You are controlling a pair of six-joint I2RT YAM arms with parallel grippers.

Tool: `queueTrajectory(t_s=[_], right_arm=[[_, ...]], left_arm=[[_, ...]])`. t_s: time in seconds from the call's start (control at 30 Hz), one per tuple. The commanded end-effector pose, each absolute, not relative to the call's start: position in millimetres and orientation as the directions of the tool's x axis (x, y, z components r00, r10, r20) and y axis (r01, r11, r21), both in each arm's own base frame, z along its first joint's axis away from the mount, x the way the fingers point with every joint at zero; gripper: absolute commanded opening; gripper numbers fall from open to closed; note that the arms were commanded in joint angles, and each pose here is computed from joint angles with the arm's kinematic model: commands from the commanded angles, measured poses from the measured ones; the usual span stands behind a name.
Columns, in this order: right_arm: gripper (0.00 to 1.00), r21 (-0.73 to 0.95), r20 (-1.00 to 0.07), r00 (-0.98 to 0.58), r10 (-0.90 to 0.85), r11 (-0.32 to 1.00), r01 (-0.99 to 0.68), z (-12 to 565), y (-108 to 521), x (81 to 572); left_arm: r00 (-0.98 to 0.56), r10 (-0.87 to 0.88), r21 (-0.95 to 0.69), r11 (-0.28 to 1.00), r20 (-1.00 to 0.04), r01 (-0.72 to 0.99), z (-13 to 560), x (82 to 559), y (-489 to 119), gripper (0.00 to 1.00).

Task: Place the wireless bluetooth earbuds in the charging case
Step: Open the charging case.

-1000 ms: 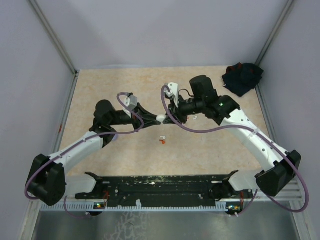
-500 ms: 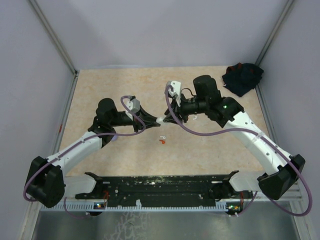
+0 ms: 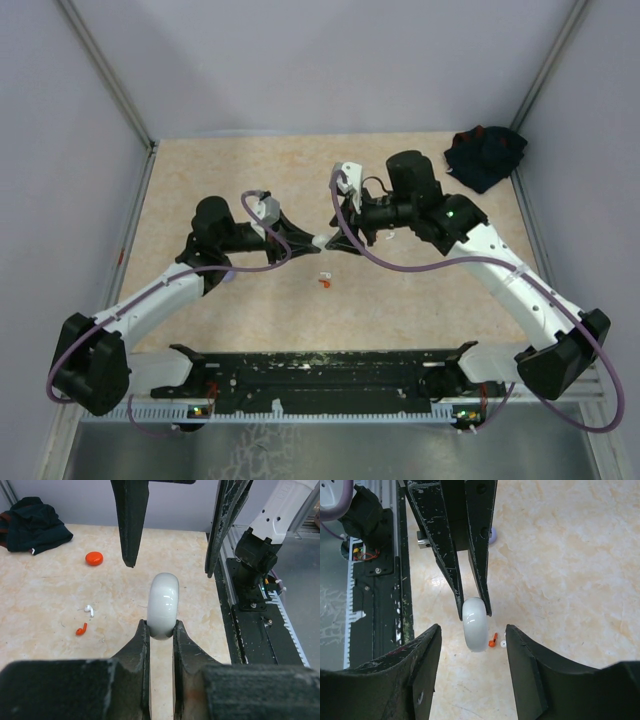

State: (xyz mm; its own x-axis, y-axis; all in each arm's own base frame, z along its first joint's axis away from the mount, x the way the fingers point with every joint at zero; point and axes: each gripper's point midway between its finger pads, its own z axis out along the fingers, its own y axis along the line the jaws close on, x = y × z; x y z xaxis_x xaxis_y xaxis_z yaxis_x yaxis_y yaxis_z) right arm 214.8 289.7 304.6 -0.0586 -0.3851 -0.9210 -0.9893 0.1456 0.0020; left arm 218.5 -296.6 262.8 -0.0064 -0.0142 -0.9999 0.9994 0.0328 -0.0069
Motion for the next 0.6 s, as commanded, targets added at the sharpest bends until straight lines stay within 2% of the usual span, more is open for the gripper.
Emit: queueTrajectory(t_s=[0.0,0.57], right_arm=[[0.54,-0.02,-0.929,-0.03,-0.369,0.131,-0.991,307,293,219],[0.52,-0.049,-0.921,-0.033,-0.388,0.2,-0.979,303,288,231]], left_arm=[[0.037,-0.057,0.037,0.011,-0.998,0.999,284,214,-298,0.0],[0.044,-0.064,0.047,-0.035,-0.997,0.998,287,207,-298,0.0]])
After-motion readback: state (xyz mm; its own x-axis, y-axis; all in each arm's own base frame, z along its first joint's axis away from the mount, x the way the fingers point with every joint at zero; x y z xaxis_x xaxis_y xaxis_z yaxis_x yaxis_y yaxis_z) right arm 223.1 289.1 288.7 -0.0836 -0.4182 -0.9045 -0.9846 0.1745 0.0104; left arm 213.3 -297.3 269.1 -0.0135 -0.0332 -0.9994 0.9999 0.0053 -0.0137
